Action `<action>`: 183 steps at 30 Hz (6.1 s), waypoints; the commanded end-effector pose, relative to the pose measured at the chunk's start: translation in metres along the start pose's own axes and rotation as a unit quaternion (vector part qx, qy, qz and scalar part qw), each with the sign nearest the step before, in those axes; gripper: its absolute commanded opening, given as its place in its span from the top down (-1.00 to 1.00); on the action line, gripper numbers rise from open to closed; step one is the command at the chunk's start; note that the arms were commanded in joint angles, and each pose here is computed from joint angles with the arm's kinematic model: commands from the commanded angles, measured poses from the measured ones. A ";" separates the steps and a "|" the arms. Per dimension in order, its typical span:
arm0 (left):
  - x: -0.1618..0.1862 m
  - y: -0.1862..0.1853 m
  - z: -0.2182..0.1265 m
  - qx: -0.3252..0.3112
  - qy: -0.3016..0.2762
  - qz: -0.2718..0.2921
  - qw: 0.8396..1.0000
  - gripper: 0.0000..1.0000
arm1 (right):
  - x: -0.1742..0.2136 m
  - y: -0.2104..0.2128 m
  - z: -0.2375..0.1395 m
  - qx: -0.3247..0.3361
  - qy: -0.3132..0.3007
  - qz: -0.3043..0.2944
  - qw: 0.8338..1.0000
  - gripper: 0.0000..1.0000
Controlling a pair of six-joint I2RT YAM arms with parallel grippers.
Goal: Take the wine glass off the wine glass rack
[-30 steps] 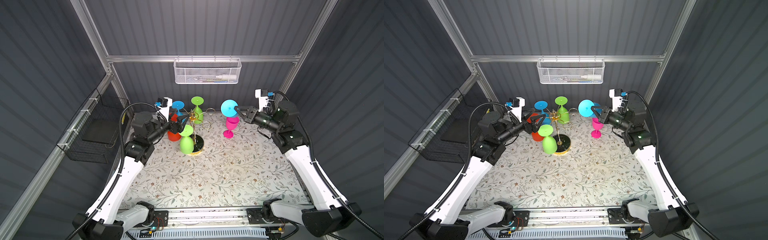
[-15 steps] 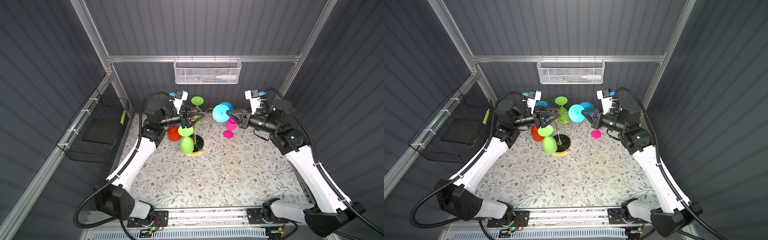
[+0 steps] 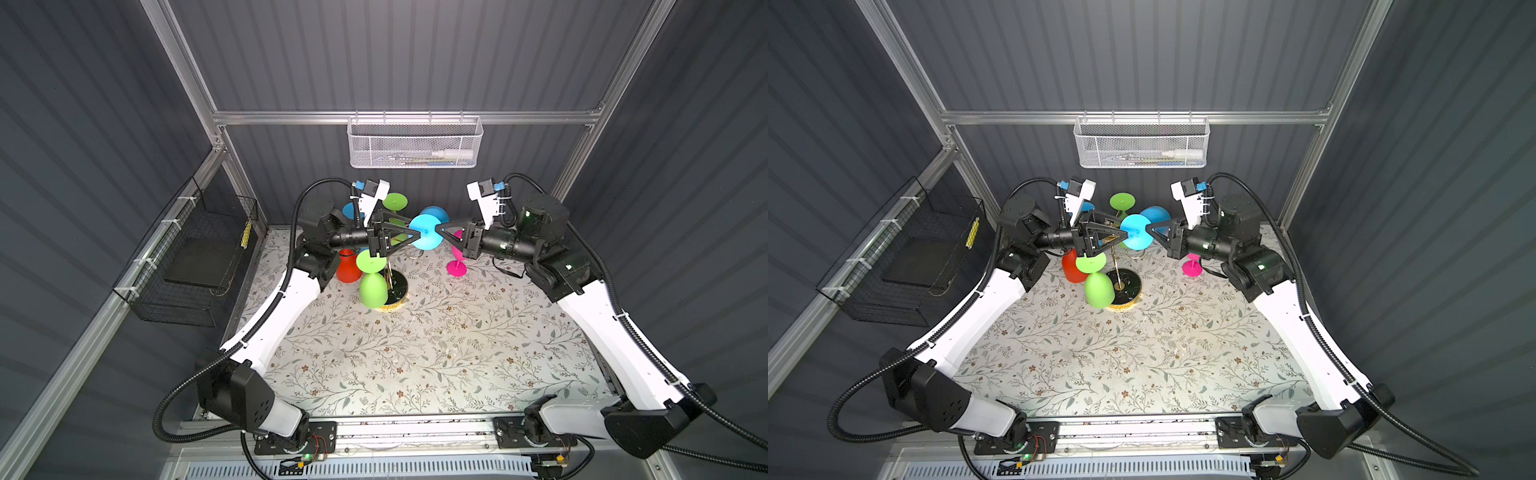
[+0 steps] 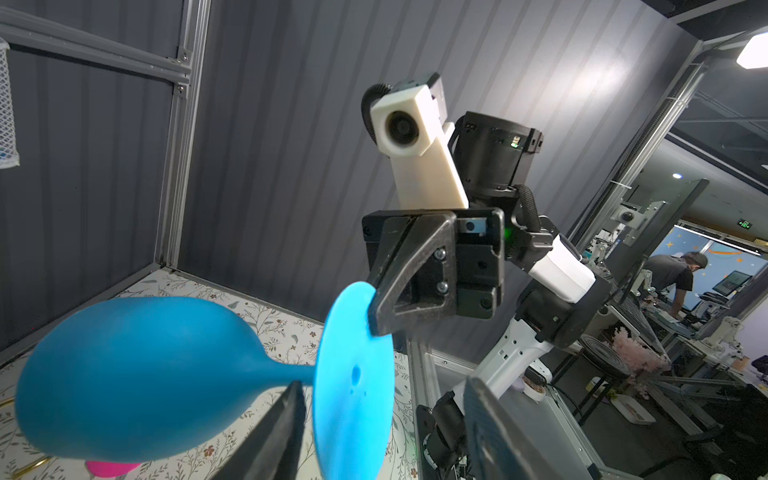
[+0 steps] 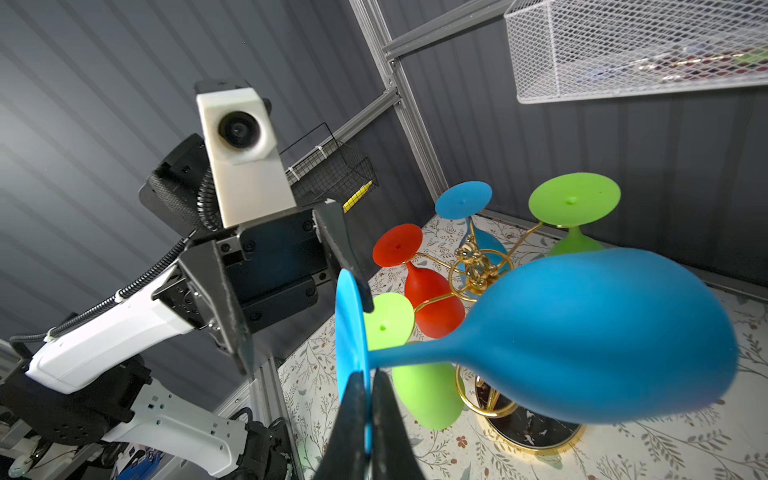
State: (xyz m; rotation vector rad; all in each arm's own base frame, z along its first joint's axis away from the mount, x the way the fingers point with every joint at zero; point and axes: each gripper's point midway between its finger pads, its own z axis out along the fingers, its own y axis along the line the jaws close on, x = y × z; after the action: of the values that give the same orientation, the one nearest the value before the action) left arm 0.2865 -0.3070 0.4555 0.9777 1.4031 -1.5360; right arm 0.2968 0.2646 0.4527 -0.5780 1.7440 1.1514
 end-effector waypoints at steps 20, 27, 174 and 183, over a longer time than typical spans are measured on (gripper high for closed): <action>-0.011 -0.017 0.006 0.043 0.001 -0.015 0.999 0.64 | -0.006 0.010 0.001 -0.007 -0.004 -0.023 1.000 1.00; -0.019 -0.020 0.007 0.054 -0.005 -0.040 0.998 1.00 | -0.005 0.006 -0.002 0.009 -0.010 -0.030 0.999 0.29; -0.004 0.038 0.016 -0.168 -0.007 0.574 0.801 -0.11 | 0.088 -0.062 -0.016 0.198 0.146 -0.073 0.967 0.16; 0.004 0.034 0.023 -0.147 -0.001 0.583 0.799 0.00 | 0.095 -0.059 -0.010 0.189 0.156 -0.071 0.967 0.17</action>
State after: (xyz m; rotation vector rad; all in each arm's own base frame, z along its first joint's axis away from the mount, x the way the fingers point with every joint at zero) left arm 0.3226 -0.3284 0.4368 1.2470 0.7252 -0.3798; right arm 0.2969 0.2333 0.3323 -0.6522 2.1144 0.5928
